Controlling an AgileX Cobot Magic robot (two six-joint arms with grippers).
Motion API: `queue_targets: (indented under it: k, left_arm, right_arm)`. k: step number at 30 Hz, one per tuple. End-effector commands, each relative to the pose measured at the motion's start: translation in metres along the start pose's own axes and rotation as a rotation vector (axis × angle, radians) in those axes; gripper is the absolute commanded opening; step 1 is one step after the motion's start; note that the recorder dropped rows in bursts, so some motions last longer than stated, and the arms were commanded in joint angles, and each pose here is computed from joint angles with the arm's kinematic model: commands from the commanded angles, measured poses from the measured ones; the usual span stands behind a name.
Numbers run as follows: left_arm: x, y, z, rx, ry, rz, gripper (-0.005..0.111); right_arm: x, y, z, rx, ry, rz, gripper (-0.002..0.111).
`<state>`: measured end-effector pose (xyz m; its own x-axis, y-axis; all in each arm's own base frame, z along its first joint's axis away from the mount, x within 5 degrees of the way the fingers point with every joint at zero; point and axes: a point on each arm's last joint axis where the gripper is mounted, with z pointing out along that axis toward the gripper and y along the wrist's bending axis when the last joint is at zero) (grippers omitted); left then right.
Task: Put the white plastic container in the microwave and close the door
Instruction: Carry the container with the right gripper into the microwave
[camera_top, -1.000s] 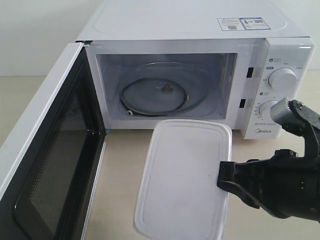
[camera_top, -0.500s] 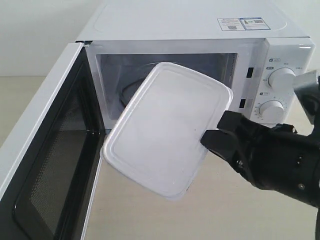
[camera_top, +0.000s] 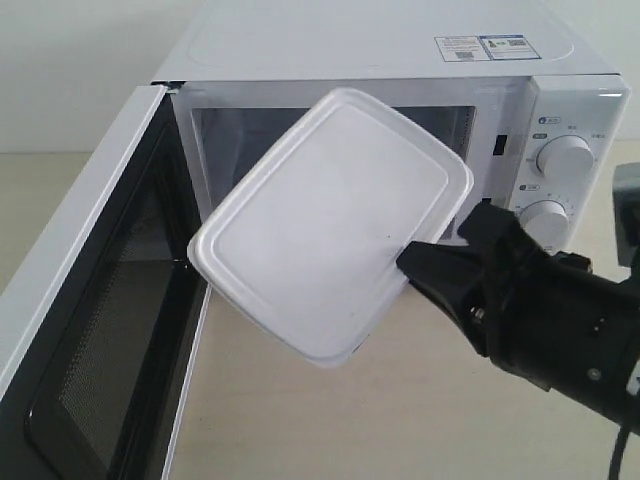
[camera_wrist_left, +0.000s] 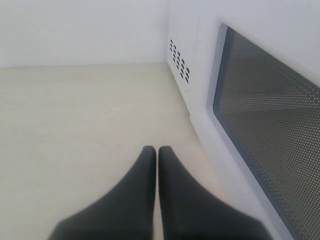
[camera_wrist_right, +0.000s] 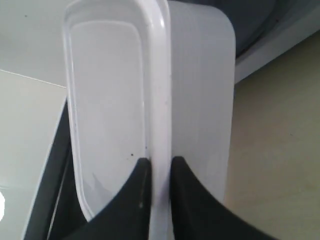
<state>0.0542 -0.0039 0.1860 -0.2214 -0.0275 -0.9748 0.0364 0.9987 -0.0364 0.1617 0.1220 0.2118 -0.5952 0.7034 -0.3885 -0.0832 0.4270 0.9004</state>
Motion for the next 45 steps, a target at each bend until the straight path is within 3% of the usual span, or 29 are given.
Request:
queue_targets:
  k: [1, 18, 45]
  left_arm:
    - [0.000, 0.000, 0.000, 0.005, -0.006, 0.002, 0.004]
    - [0.000, 0.000, 0.000, 0.005, -0.006, 0.002, 0.004]
    - [0.000, 0.000, 0.000, 0.005, -0.006, 0.002, 0.004]
  right_arm:
    - [0.005, -0.007, 0.011, -0.011, 0.001, 0.000, 0.000]
    - [0.013, -0.036, 0.049, 0.097, -0.022, 0.050, 0.000]
    - [0.000, -0.040, 0.126, 0.166, -0.217, 0.195, 0.000]
